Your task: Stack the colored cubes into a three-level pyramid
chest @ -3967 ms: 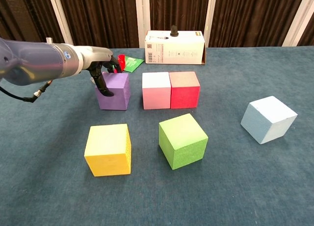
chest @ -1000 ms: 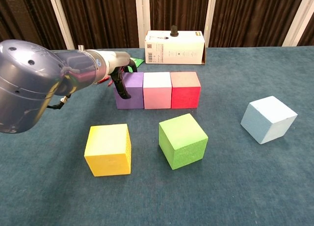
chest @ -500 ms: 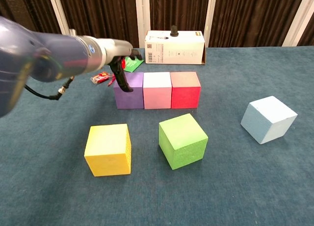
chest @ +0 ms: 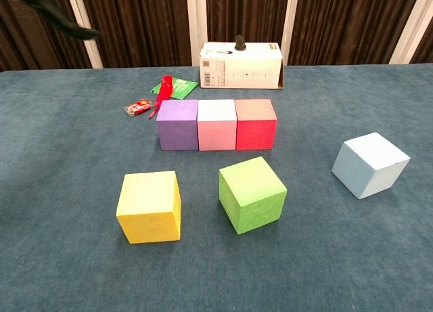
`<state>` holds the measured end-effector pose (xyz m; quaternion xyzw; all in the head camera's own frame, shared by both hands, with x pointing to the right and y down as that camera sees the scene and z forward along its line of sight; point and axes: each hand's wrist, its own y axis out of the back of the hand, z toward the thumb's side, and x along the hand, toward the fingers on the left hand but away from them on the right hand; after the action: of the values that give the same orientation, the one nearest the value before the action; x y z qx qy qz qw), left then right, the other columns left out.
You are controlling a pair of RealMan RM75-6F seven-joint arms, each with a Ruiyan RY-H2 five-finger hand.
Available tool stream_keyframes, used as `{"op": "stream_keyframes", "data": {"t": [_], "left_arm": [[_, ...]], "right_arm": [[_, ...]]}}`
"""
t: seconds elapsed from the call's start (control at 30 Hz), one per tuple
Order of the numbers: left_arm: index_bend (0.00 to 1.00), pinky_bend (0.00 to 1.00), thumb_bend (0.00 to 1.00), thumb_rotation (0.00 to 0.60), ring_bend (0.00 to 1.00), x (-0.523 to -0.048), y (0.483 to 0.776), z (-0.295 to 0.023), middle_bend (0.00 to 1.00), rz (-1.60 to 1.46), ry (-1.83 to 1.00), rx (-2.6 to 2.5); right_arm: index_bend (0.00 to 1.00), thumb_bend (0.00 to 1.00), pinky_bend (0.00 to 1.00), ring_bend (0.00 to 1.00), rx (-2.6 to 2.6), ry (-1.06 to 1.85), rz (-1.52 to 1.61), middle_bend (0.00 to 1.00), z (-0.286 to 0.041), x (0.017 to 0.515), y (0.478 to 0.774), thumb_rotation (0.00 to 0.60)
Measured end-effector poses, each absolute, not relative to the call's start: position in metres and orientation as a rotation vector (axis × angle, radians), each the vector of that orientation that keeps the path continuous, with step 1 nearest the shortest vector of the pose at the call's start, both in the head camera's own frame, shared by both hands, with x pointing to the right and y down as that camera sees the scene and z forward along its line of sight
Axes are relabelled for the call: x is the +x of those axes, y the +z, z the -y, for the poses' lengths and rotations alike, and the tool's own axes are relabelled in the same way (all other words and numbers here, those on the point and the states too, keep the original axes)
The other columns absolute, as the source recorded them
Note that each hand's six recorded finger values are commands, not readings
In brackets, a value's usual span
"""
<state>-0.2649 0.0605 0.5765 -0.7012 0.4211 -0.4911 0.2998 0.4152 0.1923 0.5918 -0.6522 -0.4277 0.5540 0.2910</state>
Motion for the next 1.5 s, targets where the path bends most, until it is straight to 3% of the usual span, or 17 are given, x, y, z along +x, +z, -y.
{"op": "stream_keyframes", "data": {"t": [0.17, 0.5, 0.8, 1.5], "left_arm": [[0.06, 0.0, 0.35, 0.6, 0.0, -0.315, 0.552, -0.087, 0.0, -1.151, -1.253, -1.796], [0.06, 0.0, 0.35, 0.6, 0.0, -0.406, 0.515, -0.172, 0.0, -1.265, -1.189, -1.605], [0.06, 0.0, 0.35, 0.6, 0.0, -0.442, 0.524, -0.222, 0.0, -1.357, -1.237, -1.478], [0.06, 0.0, 0.35, 0.6, 0.0, -0.454, 0.53, -0.232, 0.0, -1.47, -1.25, -1.424]], "right_arm": [[0.11, 0.24, 0.0, 0.0, -1.848, 1.398, 1.037, 0.04, -0.173, 0.392, 0.599, 0.6], [0.11, 0.24, 0.0, 0.0, -1.931, 1.375, 0.787, 0.04, -0.131, 0.343, 0.613, 0.6], [0.11, 0.24, 0.0, 0.0, -1.994, 1.423, 0.624, 0.06, -0.121, 0.314, 0.631, 0.6], [0.19, 0.24, 0.0, 0.01, -2.002, 1.453, 0.481, 0.19, -0.119, 0.291, 0.664, 0.6]]}}
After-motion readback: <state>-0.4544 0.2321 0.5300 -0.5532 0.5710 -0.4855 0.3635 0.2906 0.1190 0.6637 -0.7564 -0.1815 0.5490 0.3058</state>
